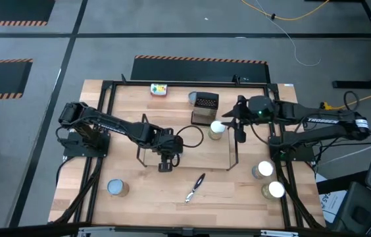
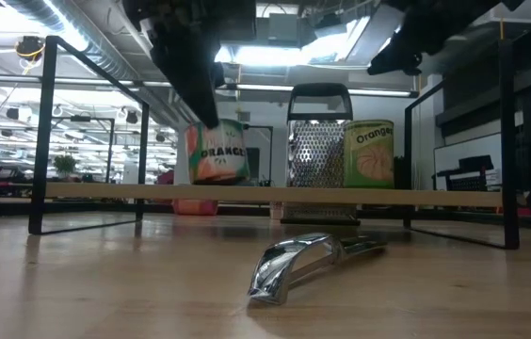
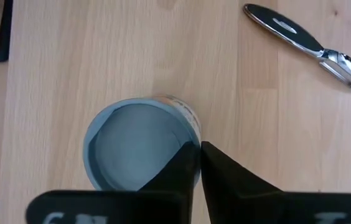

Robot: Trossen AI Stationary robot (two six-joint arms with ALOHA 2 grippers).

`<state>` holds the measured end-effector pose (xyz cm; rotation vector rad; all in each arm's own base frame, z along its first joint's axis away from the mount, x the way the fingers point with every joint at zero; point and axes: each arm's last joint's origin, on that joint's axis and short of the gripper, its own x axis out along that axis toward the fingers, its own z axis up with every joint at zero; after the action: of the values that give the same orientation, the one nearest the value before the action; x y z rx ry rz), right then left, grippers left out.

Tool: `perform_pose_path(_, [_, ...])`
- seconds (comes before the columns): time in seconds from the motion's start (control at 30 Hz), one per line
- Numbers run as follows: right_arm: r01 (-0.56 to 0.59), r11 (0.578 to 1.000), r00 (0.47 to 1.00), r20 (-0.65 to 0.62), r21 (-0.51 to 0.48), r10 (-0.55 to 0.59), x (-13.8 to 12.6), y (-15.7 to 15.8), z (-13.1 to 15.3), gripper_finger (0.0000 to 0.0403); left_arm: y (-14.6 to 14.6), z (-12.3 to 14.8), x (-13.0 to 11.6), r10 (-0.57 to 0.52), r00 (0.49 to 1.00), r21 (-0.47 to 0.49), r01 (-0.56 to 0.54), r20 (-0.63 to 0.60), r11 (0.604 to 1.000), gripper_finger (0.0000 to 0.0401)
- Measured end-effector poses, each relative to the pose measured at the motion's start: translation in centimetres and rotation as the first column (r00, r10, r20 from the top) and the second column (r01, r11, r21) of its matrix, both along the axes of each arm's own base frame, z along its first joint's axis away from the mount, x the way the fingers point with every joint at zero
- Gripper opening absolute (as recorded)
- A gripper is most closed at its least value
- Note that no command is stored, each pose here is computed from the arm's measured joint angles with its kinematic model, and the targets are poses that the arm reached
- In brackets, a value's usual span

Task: Pick and place cans onto a shelf
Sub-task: Put the canned mandarin oranges on the shelf

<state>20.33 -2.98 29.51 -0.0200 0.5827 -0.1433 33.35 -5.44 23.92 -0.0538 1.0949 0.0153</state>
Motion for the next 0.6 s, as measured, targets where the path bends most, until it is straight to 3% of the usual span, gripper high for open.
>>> perform_pose_path(0.6, [-0.022, 1.0, 1.0, -0.012, 0.001, 0.022, 2.7, 0.1, -1.5, 0.0152, -0.1, 0.3, 0.6, -0.002, 0.997, -0.01, 0.003, 0.074, 1.0, 0.0073])
